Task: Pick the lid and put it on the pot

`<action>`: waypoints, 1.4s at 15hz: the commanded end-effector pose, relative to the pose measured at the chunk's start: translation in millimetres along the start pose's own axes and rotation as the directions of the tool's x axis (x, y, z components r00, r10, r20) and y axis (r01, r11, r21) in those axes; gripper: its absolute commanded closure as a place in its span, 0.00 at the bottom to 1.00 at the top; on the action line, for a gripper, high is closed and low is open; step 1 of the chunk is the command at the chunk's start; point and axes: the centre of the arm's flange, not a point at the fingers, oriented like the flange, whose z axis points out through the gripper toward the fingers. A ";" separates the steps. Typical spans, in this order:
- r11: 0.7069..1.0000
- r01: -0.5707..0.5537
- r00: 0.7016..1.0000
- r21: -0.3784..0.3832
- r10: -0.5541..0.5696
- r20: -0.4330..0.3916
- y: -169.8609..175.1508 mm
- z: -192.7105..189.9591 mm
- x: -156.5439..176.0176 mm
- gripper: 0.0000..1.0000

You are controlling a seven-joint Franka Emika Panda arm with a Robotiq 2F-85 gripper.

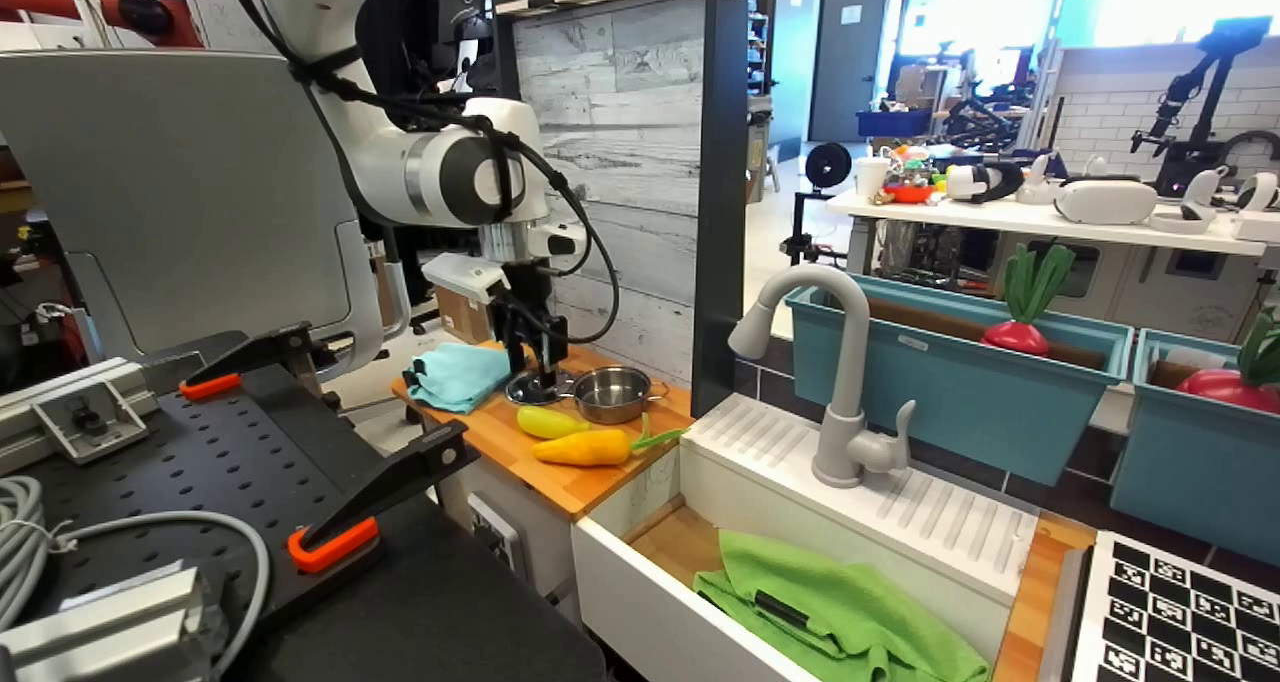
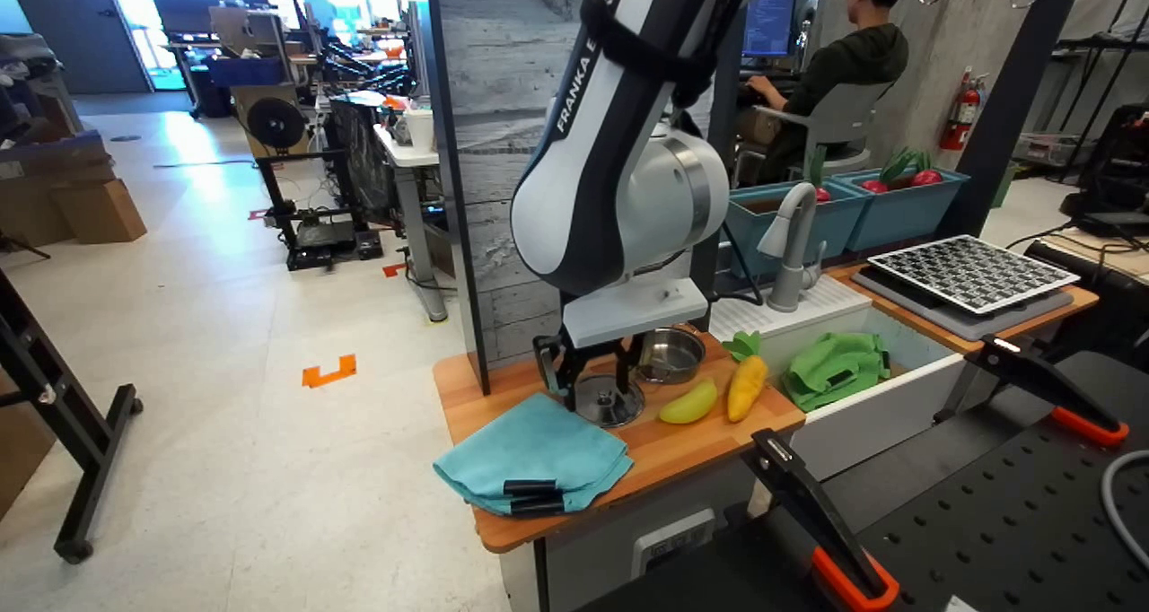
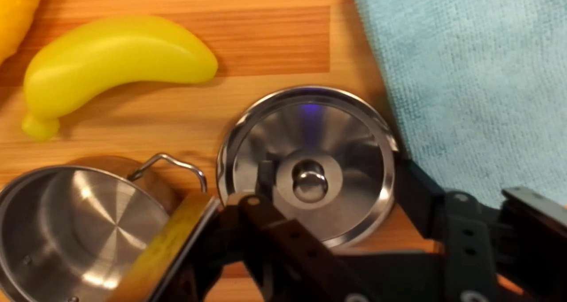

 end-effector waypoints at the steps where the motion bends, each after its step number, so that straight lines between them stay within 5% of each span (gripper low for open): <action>1: 1.000 0.002 1.000 0.012 -0.002 0.000 -3.1 3.9 9.0 0.58; 7: 1.000 0.003 1.000 0.014 -0.003 -0.003 -3.1 2.0 12.8 0.99; 21: 0.999 -0.021 0.999 0.035 0.022 -0.031 22.6 -43.7 22.3 0.95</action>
